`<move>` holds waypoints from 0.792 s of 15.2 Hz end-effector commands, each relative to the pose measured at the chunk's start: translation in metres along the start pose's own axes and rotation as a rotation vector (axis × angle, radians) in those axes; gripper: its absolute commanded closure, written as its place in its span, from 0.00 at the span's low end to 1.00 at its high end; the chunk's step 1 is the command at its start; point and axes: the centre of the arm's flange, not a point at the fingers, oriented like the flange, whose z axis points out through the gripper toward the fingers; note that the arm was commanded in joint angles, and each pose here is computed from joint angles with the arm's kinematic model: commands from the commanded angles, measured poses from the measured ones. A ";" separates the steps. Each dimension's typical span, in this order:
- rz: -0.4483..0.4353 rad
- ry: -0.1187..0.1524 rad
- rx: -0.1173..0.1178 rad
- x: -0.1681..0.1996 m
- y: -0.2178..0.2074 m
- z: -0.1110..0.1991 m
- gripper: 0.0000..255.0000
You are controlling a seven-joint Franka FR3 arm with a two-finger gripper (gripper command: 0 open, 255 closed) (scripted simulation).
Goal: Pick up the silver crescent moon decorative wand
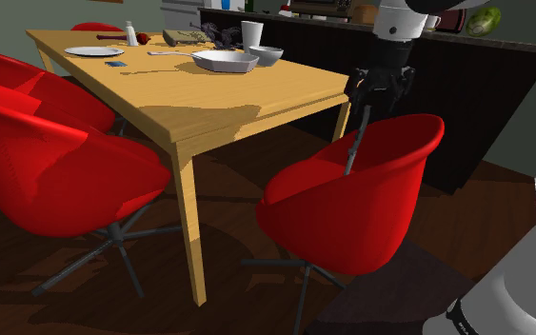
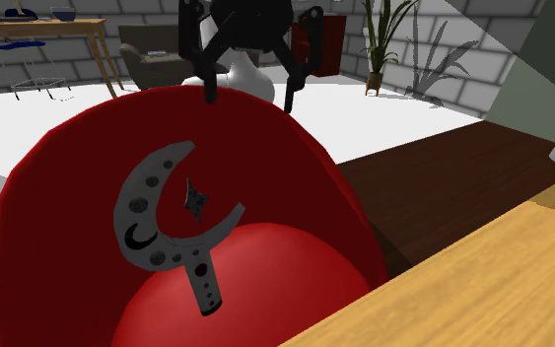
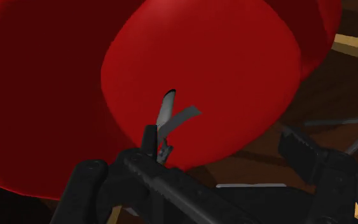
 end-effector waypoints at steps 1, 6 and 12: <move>0.144 -0.022 -0.022 0.029 0.008 0.005 0.00; 0.477 -0.076 -0.074 0.089 0.041 0.018 0.00; 0.477 -0.076 -0.074 0.086 0.039 0.050 0.00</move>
